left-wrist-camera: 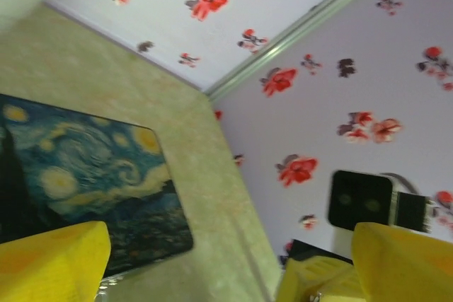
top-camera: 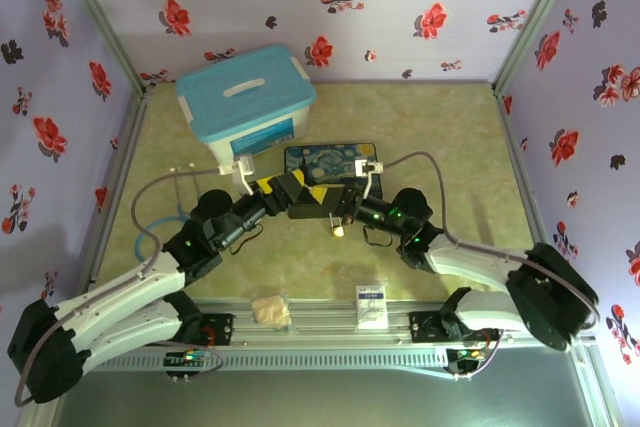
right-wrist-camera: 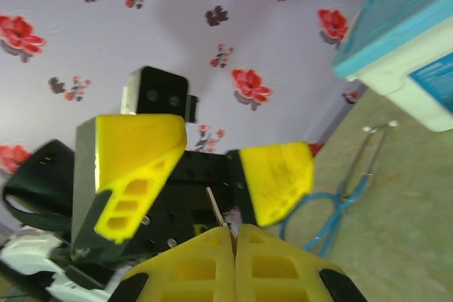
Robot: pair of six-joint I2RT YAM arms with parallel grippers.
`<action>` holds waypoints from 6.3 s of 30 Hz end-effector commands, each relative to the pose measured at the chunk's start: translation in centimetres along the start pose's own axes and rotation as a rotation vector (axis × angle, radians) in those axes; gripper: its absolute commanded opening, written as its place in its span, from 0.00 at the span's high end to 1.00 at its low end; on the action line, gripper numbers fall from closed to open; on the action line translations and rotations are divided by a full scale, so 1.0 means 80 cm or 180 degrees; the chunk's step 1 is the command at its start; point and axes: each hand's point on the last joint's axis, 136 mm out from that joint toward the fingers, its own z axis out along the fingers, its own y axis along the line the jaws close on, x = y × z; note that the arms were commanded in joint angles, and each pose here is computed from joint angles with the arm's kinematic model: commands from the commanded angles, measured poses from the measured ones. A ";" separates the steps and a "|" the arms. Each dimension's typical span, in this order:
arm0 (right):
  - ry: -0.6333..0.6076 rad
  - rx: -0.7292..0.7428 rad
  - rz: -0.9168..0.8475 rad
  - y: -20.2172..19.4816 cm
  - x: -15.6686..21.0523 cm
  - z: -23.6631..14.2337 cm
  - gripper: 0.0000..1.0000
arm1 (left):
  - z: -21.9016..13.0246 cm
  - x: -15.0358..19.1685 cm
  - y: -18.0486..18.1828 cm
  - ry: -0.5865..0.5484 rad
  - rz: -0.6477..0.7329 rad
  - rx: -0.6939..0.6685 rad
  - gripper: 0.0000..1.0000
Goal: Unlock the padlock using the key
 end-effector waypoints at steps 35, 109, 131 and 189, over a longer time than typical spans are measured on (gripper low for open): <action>0.0553 0.2194 0.0208 -0.139 0.074 -0.179 1.00 | 0.109 0.250 0.141 0.1512 0.0639 -0.1303 0.26; 0.0552 0.2045 0.1562 -0.205 0.128 -0.165 1.00 | 0.129 0.222 0.098 0.1029 -0.0629 -0.0688 0.97; 0.0059 0.1389 0.1734 -0.182 0.079 -0.119 1.00 | 0.131 0.178 0.060 0.0801 -0.0964 -0.0394 1.00; -0.0275 0.1110 0.1504 -0.163 0.033 -0.132 1.00 | 0.140 0.181 0.052 0.0662 -0.1597 0.0028 1.00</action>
